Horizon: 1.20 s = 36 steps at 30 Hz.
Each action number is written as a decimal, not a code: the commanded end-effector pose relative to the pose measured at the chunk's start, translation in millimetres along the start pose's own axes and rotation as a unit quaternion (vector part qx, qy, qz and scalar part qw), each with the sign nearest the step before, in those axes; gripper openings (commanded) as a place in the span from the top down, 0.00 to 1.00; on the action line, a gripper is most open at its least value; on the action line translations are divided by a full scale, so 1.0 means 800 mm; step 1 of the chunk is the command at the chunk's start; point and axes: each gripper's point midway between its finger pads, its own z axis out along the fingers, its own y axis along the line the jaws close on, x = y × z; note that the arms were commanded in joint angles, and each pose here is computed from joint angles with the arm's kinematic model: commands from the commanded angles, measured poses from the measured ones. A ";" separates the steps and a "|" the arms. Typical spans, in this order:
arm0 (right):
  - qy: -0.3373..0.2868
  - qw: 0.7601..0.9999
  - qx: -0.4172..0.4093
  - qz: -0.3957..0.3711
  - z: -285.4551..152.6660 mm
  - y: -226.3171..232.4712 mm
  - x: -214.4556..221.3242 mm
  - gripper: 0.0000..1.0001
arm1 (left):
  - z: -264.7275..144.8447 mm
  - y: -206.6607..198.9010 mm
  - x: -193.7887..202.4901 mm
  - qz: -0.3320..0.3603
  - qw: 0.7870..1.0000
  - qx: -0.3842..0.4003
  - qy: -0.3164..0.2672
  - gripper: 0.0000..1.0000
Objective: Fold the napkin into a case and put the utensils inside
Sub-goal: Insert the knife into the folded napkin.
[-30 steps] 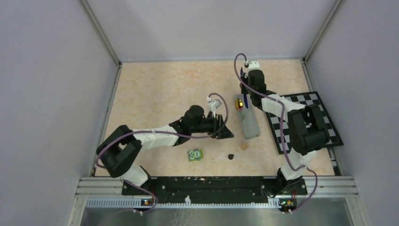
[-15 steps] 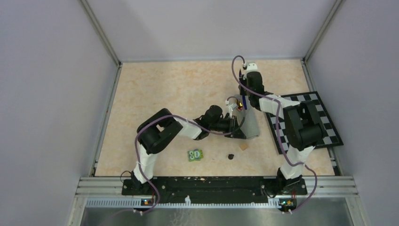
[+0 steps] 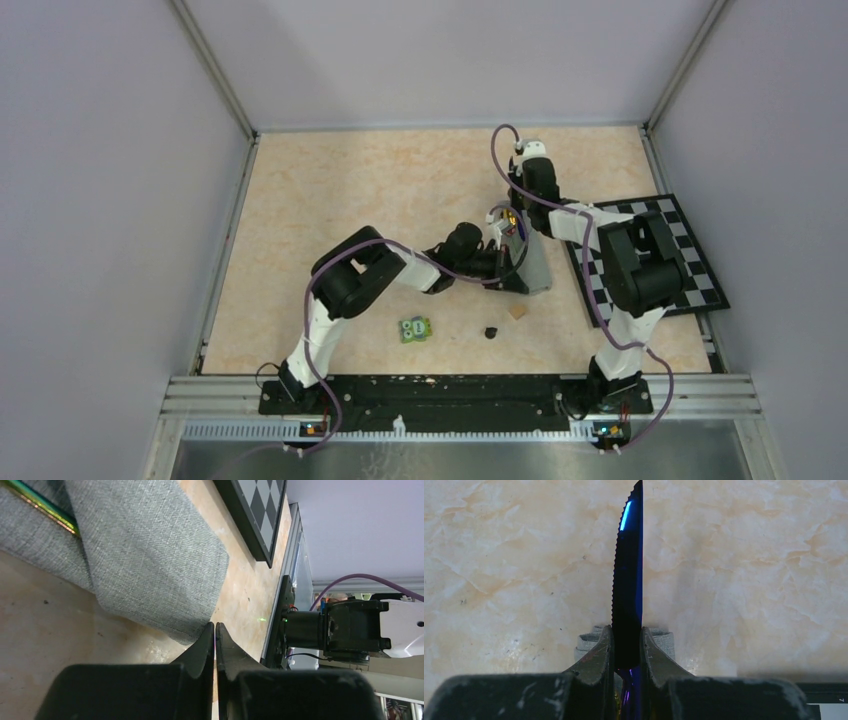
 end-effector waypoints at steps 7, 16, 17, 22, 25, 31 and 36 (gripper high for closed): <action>0.012 0.999 0.013 0.027 -0.024 -0.008 0.006 1.00 | 0.011 0.005 -0.009 -0.007 1.000 -0.001 -0.010 0.97; 0.032 0.998 0.021 0.042 -0.047 -0.005 0.026 1.00 | 0.015 0.026 0.002 -0.025 1.000 -0.014 -0.008 0.99; 0.034 0.998 0.021 0.042 -0.048 -0.005 0.029 1.00 | 0.015 0.028 0.004 -0.027 0.999 -0.016 -0.007 1.00; 0.042 0.998 0.026 0.038 -0.058 -0.004 0.034 1.00 | 0.013 0.035 0.007 -0.032 0.999 -0.022 -0.009 1.00; 0.046 0.998 0.027 0.038 -0.066 -0.003 0.036 1.00 | 0.014 0.036 0.007 -0.033 0.999 -0.022 -0.010 1.00; 0.065 0.997 0.033 0.032 -0.079 -0.002 0.054 1.00 | 0.014 0.035 0.005 -0.031 0.999 -0.020 -0.012 1.00; 0.072 0.997 0.025 0.031 -0.085 0.001 0.066 0.98 | 0.014 0.034 0.004 -0.031 0.999 -0.020 -0.013 1.00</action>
